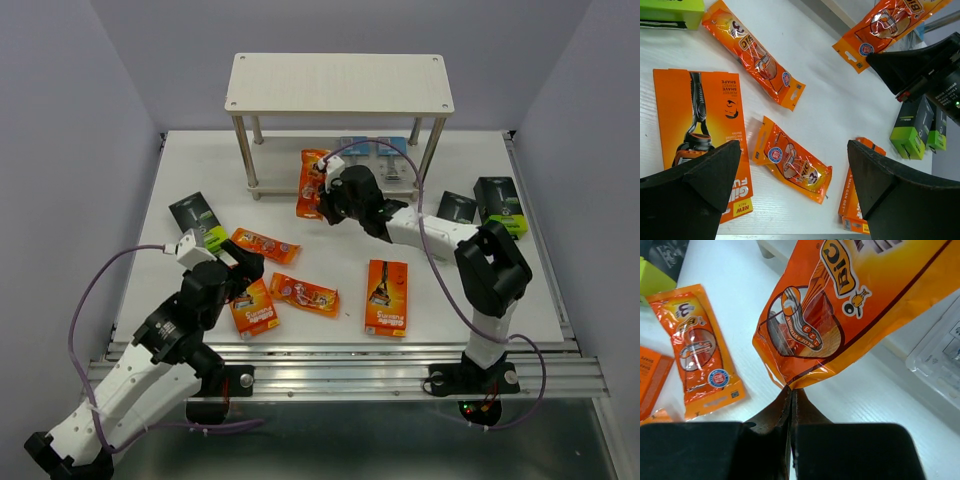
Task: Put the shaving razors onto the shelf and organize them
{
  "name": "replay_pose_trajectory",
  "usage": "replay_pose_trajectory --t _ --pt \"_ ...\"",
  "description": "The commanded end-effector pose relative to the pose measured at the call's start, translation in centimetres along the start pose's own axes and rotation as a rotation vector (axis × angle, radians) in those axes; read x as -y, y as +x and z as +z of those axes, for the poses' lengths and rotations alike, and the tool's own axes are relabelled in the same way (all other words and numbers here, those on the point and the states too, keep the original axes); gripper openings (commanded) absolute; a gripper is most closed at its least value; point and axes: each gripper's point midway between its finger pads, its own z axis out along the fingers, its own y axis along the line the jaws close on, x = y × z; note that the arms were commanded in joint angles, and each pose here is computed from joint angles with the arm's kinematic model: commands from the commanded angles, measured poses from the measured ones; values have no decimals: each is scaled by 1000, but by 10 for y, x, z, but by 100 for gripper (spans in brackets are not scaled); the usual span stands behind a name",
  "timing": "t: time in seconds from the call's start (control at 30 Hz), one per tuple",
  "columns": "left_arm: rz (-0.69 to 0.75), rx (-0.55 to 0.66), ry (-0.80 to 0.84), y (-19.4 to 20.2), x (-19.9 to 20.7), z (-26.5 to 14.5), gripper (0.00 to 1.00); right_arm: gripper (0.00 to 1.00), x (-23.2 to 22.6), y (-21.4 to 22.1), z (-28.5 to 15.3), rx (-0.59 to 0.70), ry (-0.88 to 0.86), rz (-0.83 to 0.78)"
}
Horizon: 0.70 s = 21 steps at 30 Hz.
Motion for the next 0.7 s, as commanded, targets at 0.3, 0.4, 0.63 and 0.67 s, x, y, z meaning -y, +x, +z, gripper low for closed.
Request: replay_pose_trajectory --t 0.3,0.4,0.63,0.67 --pt "-30 70 -12 -22 8 -2 99 1 41 -31 30 42 63 -34" --pt "-31 73 -15 -22 8 -2 99 1 49 -29 35 40 82 -28" --pt "-31 74 -22 -22 7 0 99 1 63 -29 47 39 145 -42" --pt "-32 75 -21 -22 8 0 99 1 64 -29 47 39 153 -42"
